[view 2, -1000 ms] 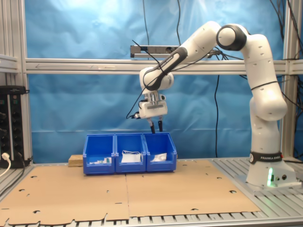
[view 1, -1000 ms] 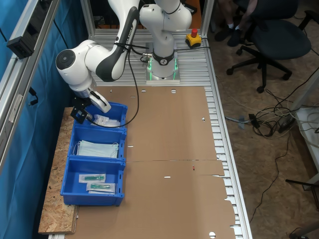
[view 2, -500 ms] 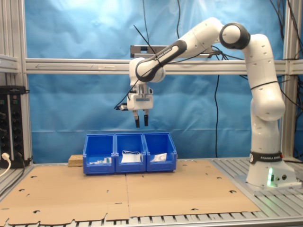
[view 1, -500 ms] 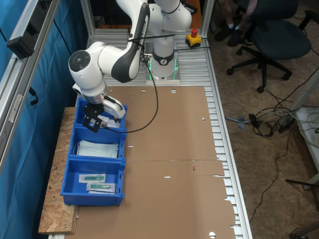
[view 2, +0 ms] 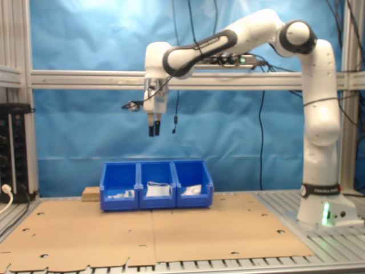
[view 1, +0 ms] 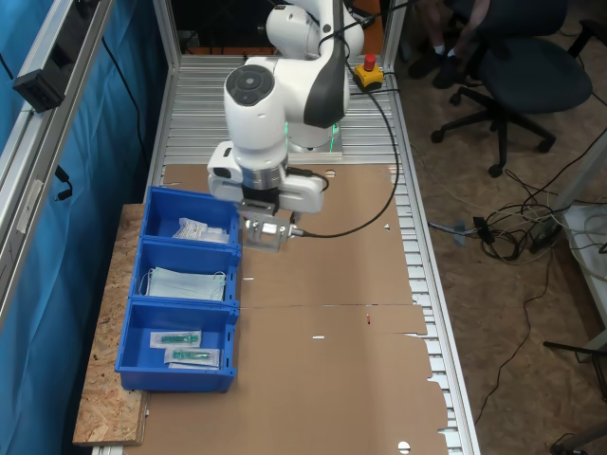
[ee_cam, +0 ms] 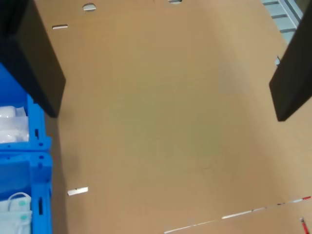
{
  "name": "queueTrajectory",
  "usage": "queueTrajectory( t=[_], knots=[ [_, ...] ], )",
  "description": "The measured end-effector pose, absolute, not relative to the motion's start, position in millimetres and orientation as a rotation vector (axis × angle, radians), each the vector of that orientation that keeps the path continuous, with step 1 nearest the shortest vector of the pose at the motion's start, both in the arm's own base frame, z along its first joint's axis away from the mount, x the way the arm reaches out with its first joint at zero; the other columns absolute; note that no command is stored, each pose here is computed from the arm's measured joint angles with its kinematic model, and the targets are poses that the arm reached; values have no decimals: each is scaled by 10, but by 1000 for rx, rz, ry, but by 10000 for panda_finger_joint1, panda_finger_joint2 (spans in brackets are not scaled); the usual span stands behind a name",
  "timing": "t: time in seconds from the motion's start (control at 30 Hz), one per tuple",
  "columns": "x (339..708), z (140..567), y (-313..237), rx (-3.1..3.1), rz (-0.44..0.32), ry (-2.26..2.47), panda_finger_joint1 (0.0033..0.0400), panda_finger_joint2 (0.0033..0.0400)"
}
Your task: Pick and place sorting task of medical equipment.
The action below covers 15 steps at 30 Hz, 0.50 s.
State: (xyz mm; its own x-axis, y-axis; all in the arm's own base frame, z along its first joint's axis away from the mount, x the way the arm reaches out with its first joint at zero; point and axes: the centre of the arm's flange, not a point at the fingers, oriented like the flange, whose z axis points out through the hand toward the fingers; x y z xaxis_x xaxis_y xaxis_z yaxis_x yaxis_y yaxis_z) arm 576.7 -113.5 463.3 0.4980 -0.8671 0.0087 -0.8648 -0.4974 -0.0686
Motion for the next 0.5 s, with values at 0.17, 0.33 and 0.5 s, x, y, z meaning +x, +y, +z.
queueTrajectory(
  t=[0.17,0.33,0.5],
  knots=[
    [5779,4807,-809,-2727,-104,1462,400,400],
    [5736,4968,-527,-2779,-118,1397,400,400],
    [5666,5089,-375,-2816,-117,1367,400,400]
  ],
)
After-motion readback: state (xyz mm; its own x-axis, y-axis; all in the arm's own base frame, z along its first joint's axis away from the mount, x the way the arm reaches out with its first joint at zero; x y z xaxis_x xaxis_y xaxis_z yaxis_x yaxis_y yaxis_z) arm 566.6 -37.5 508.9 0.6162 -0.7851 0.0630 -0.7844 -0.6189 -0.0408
